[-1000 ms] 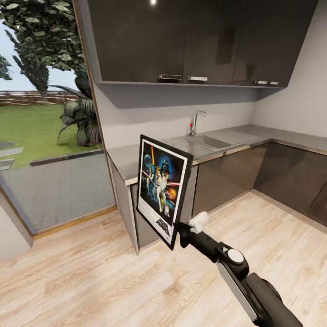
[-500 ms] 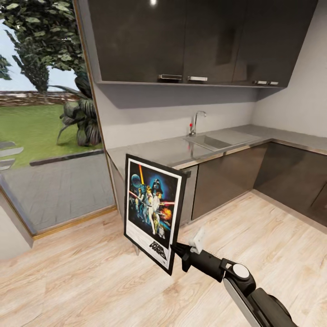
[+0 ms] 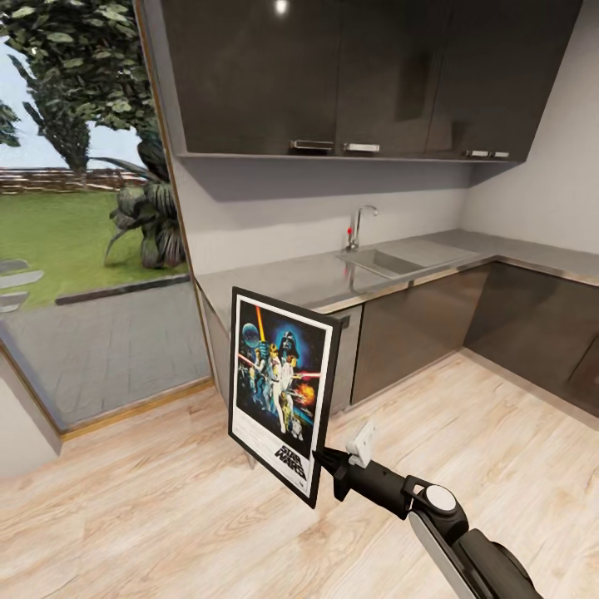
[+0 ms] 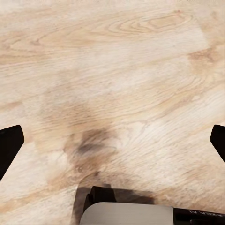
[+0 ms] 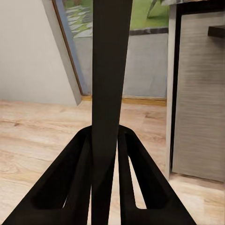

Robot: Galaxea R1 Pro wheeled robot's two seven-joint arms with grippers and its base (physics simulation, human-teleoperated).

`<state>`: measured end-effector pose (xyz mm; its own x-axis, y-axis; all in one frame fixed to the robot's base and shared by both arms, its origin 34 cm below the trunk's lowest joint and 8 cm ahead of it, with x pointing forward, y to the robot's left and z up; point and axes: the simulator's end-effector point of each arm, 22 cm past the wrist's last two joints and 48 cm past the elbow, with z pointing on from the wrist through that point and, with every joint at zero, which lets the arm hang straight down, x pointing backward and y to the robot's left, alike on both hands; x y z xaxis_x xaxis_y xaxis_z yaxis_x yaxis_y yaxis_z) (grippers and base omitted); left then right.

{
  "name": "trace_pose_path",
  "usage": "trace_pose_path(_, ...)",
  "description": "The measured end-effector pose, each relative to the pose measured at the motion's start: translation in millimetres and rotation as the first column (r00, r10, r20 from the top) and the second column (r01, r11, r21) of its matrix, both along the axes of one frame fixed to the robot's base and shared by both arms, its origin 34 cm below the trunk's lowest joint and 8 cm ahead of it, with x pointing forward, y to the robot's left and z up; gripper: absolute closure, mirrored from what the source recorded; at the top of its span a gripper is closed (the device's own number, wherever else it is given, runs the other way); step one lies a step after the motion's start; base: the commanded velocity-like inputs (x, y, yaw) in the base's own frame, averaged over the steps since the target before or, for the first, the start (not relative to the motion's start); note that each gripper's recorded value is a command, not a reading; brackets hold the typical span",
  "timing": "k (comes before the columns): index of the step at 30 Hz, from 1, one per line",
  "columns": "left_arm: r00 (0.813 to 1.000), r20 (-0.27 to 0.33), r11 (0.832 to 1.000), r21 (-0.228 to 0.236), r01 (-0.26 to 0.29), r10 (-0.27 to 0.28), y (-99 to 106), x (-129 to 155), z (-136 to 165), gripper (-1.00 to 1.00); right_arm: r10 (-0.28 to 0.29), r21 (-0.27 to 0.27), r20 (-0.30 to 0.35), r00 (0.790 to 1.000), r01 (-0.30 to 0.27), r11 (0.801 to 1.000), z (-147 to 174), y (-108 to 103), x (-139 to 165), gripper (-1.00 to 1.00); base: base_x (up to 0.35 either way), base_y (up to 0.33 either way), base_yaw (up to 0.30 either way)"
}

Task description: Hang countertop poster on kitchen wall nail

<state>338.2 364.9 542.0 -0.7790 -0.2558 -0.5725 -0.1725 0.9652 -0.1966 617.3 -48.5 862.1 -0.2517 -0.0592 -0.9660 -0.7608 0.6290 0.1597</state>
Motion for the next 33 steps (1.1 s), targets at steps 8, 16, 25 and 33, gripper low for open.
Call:
trace_pose_path(8, 1.000, -0.003, 1.000, -0.002, 0.001, -0.001, -0.8, -0.5, 12.5, -1.00, -0.001, 0.000, 0.000, 1.000, 0.001, 1.000, 12.8, 0.0, 0.3, 1.00, 0.000, 0.000, 0.000)
trace_pose_path(16, 1.000, -0.020, 1.000, -0.010, 0.017, -0.017, 3.5, 15.5, 34.0, -1.00, 0.000, -0.001, 0.000, 1.000, 0.000, 1.000, 25.9, -0.3, 0.1, 1.00, 0.000, 0.000, 0.000)
trace_pose_path(25, 0.994, -0.005, 0.994, -0.027, 0.110, -0.110, -21.1, 52.1, 69.5, -1.00, 0.002, 0.001, 0.000, 1.000, -0.002, 1.000, 41.7, 0.0, -0.2, 1.00, 0.000, 0.000, 0.000)
trace_pose_path(33, 0.991, -0.030, 0.990, -0.041, 0.131, -0.133, -30.9, 43.4, 74.0, -1.00, 0.001, 0.000, 0.001, 1.000, -0.001, 1.000, 53.4, -0.1, -0.6, 1.00, 0.000, 0.000, 0.000)
